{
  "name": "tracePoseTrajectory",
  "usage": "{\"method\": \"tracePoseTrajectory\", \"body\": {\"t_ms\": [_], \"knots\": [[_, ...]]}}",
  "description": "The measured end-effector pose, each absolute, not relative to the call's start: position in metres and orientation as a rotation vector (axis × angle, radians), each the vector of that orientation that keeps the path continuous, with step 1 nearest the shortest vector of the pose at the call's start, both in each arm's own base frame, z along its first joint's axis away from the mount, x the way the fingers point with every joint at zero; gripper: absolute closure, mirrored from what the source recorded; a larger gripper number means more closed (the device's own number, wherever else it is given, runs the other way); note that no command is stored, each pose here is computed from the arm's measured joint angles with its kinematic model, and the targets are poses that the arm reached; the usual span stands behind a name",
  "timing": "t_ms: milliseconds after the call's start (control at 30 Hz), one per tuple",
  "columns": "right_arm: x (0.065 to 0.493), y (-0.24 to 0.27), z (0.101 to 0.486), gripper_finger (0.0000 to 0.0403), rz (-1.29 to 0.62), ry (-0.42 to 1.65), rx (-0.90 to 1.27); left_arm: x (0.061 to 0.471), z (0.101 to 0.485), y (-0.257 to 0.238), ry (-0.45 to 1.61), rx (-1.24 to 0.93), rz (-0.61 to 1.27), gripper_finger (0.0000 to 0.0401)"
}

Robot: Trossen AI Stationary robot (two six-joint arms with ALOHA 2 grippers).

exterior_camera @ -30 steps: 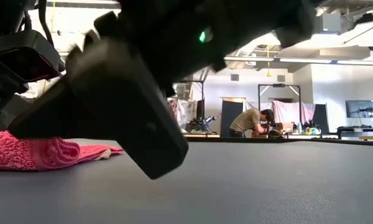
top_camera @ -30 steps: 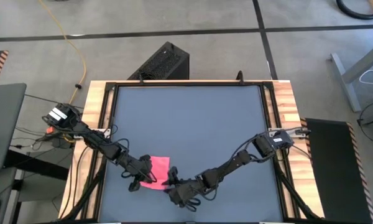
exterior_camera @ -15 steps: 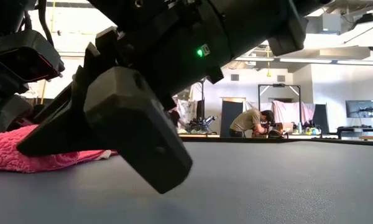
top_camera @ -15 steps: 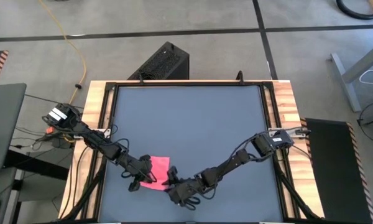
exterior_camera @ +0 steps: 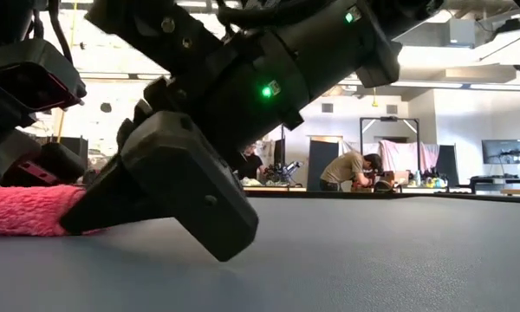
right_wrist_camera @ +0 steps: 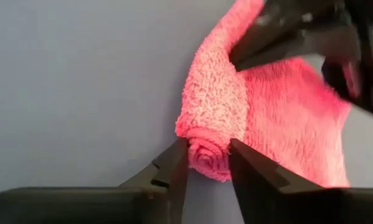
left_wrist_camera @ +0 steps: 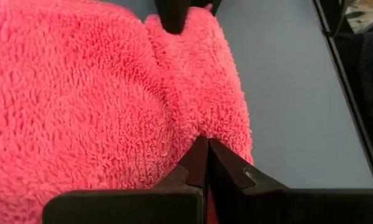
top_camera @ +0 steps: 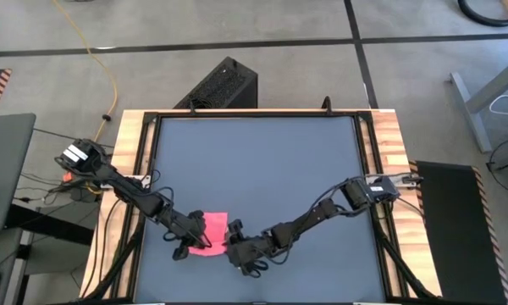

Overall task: Roll towel
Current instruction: Roll the pink microfiber towel

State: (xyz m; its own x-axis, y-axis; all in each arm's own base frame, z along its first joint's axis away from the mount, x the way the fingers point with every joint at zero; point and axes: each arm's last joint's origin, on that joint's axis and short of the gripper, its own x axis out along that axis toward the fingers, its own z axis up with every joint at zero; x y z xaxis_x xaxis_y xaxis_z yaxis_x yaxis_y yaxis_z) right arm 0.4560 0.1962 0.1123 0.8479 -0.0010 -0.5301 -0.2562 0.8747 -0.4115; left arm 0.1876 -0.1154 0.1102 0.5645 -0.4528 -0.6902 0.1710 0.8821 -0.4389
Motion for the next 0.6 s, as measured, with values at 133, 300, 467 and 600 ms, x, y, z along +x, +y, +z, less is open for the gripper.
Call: {"method": "tracePoseTrajectory", "body": {"t_ms": [133,300,467,600], "knots": [[0.457,0.192,0.112,0.0315,0.137,0.565,-0.414,0.186,0.114,-0.114,0.888,-0.336,-0.365,0.0401],[0.46,0.19,0.113,0.0372,0.14,0.549,-0.358,0.186,0.119,-0.114,0.864,-0.324,-0.375,0.0401],[0.464,0.184,0.115,0.0378,0.192,0.547,-0.174,0.186,0.119,-0.114,0.848,-0.28,-0.393,0.0401],[0.468,0.174,0.114,0.0378,0.229,0.583,0.018,0.187,0.122,-0.113,0.812,-0.238,-0.385,0.0401]]}}
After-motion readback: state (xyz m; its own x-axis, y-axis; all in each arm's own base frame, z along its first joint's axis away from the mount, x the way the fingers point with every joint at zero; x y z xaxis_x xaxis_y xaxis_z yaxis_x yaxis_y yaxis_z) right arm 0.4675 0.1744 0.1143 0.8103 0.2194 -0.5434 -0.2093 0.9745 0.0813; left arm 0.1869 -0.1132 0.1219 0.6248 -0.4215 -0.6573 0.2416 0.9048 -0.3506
